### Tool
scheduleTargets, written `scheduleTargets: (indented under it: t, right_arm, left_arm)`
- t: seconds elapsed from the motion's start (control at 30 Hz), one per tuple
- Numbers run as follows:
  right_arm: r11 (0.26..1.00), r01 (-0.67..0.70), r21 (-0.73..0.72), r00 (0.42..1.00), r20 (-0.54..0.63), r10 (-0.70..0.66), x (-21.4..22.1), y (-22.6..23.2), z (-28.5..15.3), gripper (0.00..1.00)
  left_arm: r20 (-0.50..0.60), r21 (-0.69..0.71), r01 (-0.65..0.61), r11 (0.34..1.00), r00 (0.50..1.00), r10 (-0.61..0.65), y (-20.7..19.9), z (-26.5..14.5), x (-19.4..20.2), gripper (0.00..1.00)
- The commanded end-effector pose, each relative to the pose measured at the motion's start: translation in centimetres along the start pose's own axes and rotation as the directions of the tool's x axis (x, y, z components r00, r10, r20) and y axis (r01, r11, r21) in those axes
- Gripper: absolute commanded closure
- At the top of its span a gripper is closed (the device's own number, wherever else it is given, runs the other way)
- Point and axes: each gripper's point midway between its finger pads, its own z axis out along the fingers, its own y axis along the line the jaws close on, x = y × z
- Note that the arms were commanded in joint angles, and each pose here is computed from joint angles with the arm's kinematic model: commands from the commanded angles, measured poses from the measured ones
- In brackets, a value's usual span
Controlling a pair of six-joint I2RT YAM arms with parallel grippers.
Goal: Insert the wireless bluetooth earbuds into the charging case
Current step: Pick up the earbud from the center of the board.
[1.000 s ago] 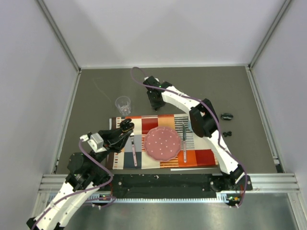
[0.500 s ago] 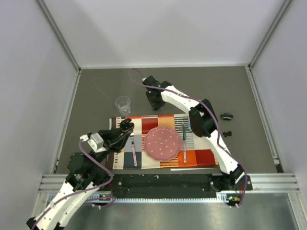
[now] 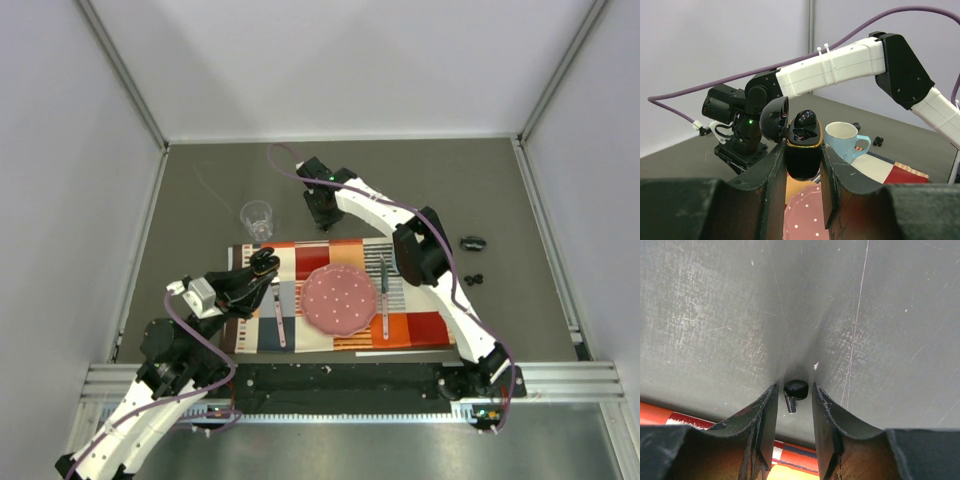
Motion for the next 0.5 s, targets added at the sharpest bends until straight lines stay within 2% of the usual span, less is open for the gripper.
scheduleTargets:
  t: [0.0,0.33,0.47]
  right_arm:
    - [0.999,0.032,0.006,0.999,-0.044,-0.031,1.45,0.43,1.70,0.67]
    - [0.998,0.057,0.033,0.997,-0.053,-0.055,1.80,-0.25,2.08,0.68]
    - [0.997,0.067,0.034,0.997,-0.050,-0.065,1.68,-0.22,2.09,0.64]
  left_arm:
    - [0.198,0.003,-0.029,1.000,0.980,0.028,-0.57,-1.93,-5.34,1.00]
    - [0.197,0.003,-0.030,1.000,0.980,0.029,-0.57,-1.94,-5.38,1.00]
    - [0.199,0.002,-0.032,0.999,0.980,0.031,-0.57,-1.95,-5.41,1.00]
